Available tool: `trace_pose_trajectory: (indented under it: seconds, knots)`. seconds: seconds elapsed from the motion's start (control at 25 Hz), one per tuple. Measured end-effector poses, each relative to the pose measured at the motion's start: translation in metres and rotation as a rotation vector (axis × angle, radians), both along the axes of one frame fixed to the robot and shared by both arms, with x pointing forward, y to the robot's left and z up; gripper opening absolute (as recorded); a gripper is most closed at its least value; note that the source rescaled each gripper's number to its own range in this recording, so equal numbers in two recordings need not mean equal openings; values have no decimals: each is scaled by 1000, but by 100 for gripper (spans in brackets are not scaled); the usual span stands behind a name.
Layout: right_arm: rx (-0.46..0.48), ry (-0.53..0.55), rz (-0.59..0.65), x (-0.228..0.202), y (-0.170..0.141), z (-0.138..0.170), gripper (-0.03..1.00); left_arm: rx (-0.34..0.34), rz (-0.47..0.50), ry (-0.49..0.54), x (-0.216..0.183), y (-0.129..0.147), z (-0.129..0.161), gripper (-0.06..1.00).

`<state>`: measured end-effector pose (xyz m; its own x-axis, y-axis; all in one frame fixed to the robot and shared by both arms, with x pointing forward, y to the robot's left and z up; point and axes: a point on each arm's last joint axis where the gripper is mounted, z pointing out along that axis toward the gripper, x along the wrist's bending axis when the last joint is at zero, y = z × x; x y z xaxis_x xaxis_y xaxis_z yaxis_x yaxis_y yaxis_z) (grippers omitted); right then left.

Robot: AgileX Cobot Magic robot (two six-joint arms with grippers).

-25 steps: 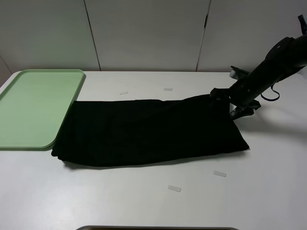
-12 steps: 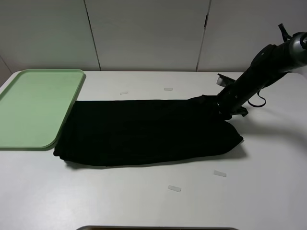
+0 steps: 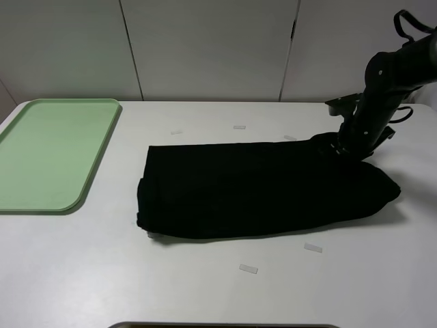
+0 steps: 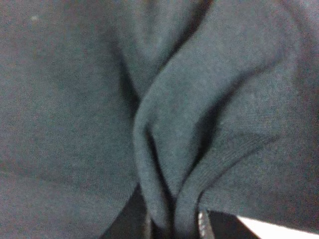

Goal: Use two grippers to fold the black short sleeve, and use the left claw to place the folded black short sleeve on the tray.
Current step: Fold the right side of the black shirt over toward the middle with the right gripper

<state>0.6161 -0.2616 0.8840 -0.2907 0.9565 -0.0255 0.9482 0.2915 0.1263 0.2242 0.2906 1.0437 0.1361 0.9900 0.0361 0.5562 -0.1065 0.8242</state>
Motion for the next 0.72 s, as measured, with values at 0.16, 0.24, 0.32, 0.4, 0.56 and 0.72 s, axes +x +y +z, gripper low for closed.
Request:
trace_pose_trajectory:
  seconds: [0.16,0.24,0.32,0.4,0.56,0.72]
  knots:
    - [-105,-86,-11,2,-10,23,11,0,0,0,0,0,0,100]
    - [-114,-108,-43,1,-6,31,11,0,0,0,0,0,0,100]
    - [-113,-109,-57,-2,4,37,11,0,0,0,0,0,0,100]
    - [-102,-104,-68,-6,20,40,11,0,0,0,0,0,0,100]
    - [-53,-99,-70,-16,53,46,11,0,0,1,0,0,0,100]
    - [-8,-92,-99,-21,72,47,11,0,0,1,0,0,0,100]
